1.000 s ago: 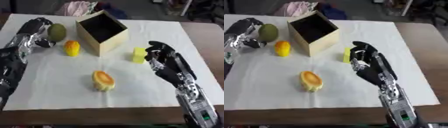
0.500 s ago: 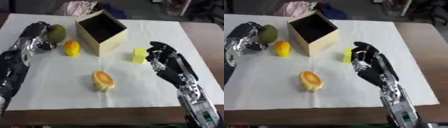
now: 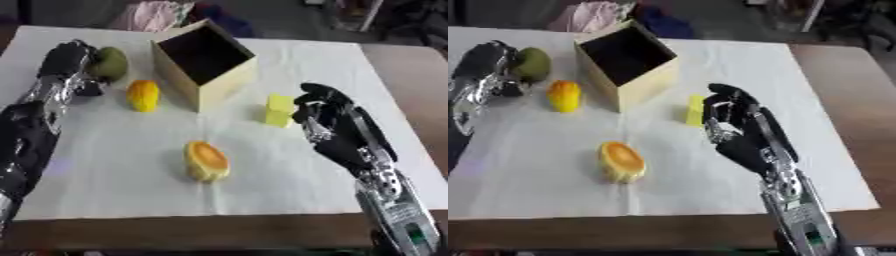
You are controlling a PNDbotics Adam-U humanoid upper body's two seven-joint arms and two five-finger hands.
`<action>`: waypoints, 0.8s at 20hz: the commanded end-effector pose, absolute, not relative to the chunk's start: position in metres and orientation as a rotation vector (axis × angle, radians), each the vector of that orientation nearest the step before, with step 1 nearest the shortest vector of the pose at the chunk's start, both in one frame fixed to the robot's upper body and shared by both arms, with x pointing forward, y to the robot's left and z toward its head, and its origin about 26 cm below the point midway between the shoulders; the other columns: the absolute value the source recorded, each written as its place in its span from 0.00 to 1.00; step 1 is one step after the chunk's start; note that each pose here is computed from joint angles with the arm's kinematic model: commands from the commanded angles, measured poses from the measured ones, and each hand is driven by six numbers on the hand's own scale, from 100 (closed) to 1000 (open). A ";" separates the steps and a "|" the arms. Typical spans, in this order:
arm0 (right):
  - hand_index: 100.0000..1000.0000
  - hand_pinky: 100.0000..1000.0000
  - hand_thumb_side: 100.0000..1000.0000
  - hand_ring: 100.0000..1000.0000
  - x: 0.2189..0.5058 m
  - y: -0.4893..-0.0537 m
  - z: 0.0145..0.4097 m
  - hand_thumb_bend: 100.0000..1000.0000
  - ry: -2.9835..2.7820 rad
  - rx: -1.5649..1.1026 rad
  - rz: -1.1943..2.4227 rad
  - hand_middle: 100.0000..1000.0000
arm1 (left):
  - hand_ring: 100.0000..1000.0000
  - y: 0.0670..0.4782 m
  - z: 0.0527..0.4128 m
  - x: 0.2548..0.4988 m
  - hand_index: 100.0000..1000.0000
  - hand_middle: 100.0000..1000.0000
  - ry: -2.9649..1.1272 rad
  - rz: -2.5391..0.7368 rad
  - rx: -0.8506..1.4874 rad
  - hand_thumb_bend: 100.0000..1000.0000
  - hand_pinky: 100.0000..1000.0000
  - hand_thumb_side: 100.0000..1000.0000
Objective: Pick up objects on the table and place them in the box.
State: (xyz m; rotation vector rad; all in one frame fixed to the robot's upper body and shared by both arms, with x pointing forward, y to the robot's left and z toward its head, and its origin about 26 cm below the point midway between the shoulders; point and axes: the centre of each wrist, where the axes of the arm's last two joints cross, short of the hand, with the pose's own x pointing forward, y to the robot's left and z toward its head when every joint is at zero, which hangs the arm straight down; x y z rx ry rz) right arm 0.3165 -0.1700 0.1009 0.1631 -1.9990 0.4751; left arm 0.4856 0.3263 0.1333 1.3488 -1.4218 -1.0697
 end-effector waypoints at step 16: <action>0.80 0.60 0.27 0.57 0.319 -0.171 0.109 0.00 -2.027 0.152 0.478 0.61 | 0.37 0.248 0.269 0.473 0.52 0.40 -1.926 -1.419 1.032 0.19 0.58 0.00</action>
